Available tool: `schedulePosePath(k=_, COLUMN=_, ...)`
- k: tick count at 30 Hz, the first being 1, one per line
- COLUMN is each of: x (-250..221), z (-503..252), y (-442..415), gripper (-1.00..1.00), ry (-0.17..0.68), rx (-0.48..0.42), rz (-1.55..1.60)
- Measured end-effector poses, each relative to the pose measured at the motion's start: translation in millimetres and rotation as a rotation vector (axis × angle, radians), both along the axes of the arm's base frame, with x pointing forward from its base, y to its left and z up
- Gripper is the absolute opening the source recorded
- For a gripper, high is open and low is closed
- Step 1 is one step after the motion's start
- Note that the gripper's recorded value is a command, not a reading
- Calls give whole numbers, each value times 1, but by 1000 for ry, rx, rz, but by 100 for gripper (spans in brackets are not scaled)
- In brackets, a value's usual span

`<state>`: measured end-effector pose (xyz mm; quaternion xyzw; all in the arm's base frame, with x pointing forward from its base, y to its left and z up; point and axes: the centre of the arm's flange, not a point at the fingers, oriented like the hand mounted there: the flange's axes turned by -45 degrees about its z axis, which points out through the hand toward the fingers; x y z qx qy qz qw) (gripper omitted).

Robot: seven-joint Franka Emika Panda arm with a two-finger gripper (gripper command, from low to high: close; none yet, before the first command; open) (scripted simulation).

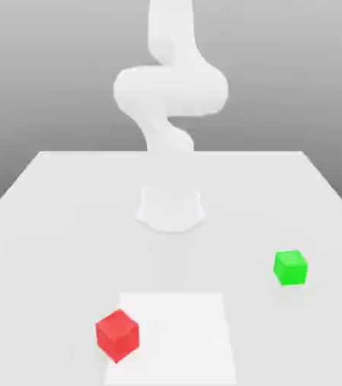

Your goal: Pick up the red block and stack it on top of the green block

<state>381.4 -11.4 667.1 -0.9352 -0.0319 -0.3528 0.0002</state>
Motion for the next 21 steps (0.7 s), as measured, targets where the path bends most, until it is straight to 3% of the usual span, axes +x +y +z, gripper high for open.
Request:
schedulePosePath(k=10, x=84, z=-203, y=-33, gripper=0, ry=301, rx=-129, rz=289)
schedulePosePath(k=21, x=63, z=-421, y=-69, gripper=0, ry=619, rx=-256, rz=608)
